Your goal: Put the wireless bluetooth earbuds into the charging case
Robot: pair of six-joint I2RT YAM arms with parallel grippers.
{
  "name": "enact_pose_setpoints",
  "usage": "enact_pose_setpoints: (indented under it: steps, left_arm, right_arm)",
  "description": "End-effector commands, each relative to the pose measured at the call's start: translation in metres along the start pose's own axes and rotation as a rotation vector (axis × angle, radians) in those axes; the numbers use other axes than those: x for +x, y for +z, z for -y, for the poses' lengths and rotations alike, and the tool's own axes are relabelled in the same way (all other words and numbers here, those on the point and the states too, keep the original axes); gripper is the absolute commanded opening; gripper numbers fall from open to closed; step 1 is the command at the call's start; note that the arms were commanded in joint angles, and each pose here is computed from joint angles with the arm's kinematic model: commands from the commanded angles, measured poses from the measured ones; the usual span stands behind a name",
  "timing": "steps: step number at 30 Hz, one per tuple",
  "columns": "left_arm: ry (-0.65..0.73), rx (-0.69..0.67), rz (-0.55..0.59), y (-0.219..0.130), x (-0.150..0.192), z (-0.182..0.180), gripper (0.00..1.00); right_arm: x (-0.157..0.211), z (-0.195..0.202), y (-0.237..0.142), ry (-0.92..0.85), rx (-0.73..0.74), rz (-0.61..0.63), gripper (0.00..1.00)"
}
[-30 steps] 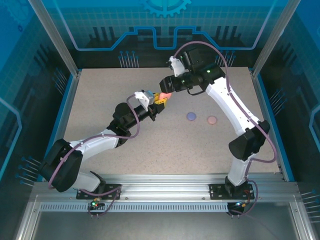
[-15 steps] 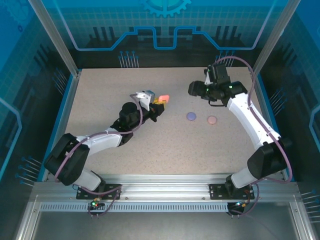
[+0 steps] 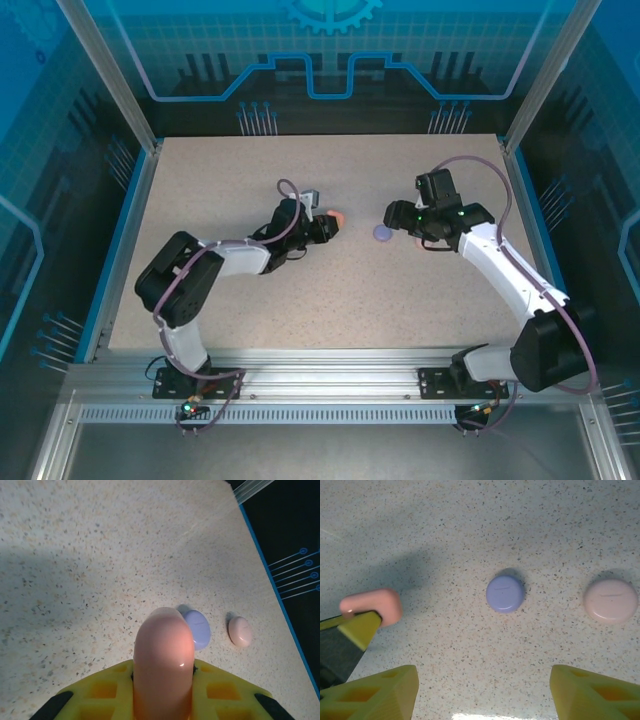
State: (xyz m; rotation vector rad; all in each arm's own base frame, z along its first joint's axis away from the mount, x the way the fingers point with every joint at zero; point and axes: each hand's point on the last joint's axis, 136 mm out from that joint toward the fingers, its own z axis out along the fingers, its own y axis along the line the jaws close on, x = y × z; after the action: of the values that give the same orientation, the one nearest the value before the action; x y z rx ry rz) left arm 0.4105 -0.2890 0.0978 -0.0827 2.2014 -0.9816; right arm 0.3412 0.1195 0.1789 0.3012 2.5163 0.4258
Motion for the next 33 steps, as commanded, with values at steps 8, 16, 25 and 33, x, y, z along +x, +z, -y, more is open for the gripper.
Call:
enact_pose_setpoints:
  steps: [8,16,25,33]
  left_arm:
    - [-0.228,-0.080,-0.149,0.036,0.030,-0.028,0.00]
    - [-0.247,-0.209,-0.235,0.037,0.046,-0.049,0.10]
    - [-0.282,-0.331,-0.253,0.022,0.044,-0.075,0.34]
    - [-0.273,-0.399,-0.201,-0.016,0.019,-0.091,0.73]
  right_arm:
    - [-0.007,0.008,-0.008,-0.002,0.015,0.056,0.71]
    - [-0.014,0.015,-0.015,0.007,0.011,0.071,0.71]
    - [-0.020,0.016,-0.024,0.019,-0.003,0.090,0.72]
    - [-0.031,0.013,-0.039,0.011,-0.015,0.118,0.72]
